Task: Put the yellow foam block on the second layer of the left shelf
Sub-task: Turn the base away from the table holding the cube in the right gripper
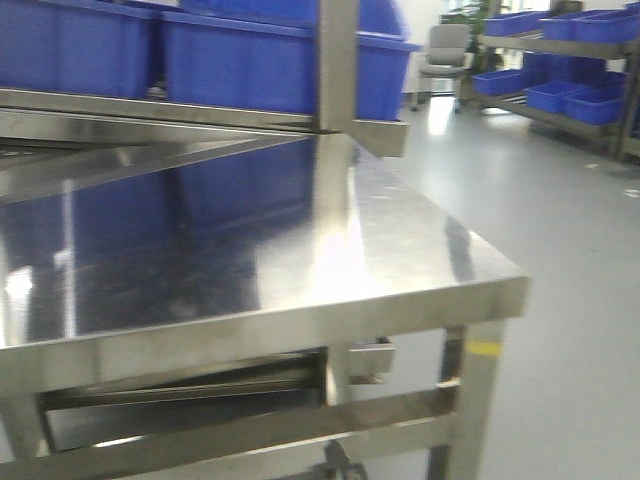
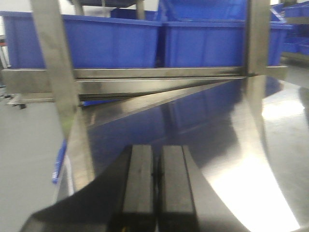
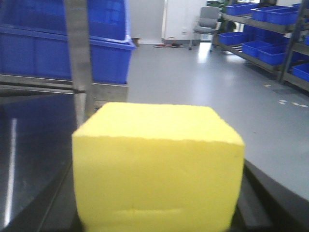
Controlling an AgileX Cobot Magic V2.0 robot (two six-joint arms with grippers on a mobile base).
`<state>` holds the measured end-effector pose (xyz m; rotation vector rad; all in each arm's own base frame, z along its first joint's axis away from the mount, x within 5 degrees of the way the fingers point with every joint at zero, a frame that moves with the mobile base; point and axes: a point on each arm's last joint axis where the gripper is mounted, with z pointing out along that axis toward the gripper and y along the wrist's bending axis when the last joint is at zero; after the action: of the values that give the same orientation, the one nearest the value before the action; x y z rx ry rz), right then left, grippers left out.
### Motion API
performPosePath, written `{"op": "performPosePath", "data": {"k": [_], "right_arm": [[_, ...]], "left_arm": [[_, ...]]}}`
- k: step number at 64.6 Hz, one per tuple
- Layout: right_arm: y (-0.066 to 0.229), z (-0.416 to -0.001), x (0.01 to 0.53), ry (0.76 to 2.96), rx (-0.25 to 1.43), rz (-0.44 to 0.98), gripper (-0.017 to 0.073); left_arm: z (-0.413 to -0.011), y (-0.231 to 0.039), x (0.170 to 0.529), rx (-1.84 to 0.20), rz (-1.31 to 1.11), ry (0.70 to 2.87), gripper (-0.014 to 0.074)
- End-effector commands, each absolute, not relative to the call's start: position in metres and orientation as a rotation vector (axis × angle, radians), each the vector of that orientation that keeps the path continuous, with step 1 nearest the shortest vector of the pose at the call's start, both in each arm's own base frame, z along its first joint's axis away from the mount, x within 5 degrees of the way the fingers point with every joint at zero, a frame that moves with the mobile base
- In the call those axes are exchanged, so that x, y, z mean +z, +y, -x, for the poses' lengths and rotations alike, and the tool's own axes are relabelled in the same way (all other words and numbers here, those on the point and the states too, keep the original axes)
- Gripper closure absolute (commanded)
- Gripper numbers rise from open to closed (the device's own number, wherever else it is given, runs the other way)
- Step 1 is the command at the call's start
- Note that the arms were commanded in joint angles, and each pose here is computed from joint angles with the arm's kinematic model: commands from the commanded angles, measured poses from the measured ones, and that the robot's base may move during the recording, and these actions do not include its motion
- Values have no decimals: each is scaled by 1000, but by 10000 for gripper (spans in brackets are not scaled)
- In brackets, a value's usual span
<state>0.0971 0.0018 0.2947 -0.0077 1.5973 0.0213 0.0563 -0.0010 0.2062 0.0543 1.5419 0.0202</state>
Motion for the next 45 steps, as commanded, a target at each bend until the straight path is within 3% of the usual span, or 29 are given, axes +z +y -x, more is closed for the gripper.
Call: {"op": "performPosePath", "data": {"k": [1,45], "right_arm": [[1,-96,313,1476,3,19,117],[1,-96,313,1476,3,19,117]], "left_arm": [[-55,-2,206,5,-51,1466,457],[-55,-2,206,5,-51,1466,457]]}}
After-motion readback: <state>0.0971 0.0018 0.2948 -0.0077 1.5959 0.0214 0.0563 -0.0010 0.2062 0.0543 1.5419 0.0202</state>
